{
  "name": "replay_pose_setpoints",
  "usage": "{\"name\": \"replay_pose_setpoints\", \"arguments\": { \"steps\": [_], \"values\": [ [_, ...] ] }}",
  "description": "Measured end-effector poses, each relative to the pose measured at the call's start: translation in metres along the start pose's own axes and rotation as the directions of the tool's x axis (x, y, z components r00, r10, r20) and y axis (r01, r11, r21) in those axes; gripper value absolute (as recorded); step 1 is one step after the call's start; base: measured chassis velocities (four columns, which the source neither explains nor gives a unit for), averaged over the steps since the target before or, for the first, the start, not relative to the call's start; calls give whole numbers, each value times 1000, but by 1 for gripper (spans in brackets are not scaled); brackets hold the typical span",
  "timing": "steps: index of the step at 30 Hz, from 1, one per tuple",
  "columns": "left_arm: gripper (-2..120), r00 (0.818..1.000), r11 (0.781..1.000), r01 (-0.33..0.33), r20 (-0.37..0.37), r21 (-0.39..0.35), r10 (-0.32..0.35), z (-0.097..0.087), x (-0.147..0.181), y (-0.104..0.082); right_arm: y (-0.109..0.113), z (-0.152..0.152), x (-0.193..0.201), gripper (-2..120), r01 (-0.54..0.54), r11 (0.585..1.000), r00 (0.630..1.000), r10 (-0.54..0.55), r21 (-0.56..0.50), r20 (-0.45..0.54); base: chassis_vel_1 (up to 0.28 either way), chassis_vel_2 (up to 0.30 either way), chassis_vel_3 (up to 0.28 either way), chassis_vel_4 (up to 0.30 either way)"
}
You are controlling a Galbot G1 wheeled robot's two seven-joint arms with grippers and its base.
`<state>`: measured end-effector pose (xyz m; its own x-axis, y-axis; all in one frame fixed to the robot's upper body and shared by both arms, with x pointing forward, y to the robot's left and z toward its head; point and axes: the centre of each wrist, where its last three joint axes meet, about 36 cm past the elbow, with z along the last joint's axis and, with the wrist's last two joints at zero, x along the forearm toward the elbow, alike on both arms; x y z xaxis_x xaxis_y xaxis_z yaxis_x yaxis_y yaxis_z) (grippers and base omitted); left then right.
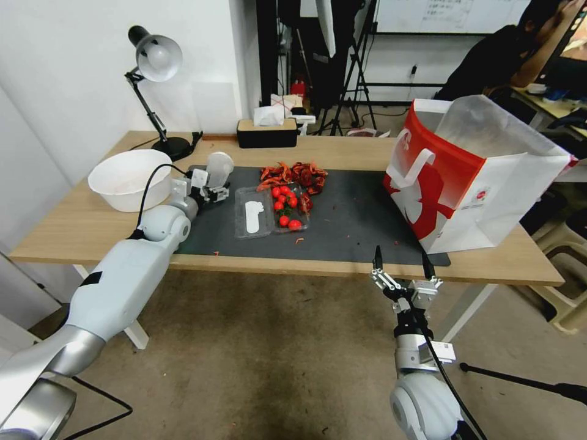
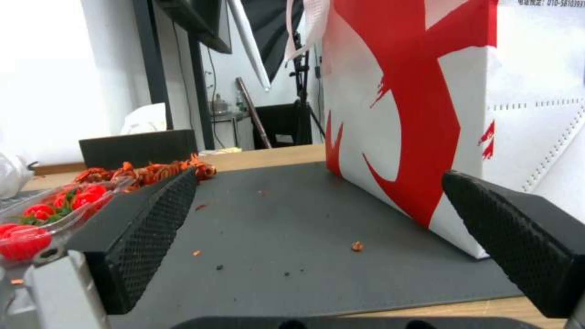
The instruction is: Pick up the trash from the table and place it into the takeout bag.
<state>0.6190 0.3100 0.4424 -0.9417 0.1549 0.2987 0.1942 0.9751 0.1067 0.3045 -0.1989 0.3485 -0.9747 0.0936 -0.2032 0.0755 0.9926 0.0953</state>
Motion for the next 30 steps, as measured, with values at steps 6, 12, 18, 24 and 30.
{"name": "replay_pose_setpoints", "arguments": {
  "steps": [6, 12, 18, 24, 30],
  "values": [
    [49, 1000, 1000, 0, 12, -5, 0, 1, 2, 2, 0, 0, 1, 100, 0, 1000, 1000, 0, 1, 0, 0, 0, 0, 0],
    [49, 988, 998, -59, 141, -31, 63, -8, 3, -1, 0, 0, 1, 100, 0, 1000, 1000, 0, 1, 1, 0, 0, 0, 0],
    [49, 903, 968, -243, 351, -59, 248, -41, -3, -20, 1, -1, 2, 100, 0, 1000, 1000, 0, 0, 3, 0, 0, 0, 0],
    [49, 743, 882, -449, 487, -144, 458, -108, -16, -73, -2, -1, 3, 100, -4, 1000, 1000, 4, 5, 6, 0, 0, 0, 0],
    [49, 635, 793, -563, 492, -233, 596, -152, -22, -132, -4, -2, 4, 100, -10, 1000, 1000, 10, 8, 9, 0, 0, 0, 0]
  ]
}}
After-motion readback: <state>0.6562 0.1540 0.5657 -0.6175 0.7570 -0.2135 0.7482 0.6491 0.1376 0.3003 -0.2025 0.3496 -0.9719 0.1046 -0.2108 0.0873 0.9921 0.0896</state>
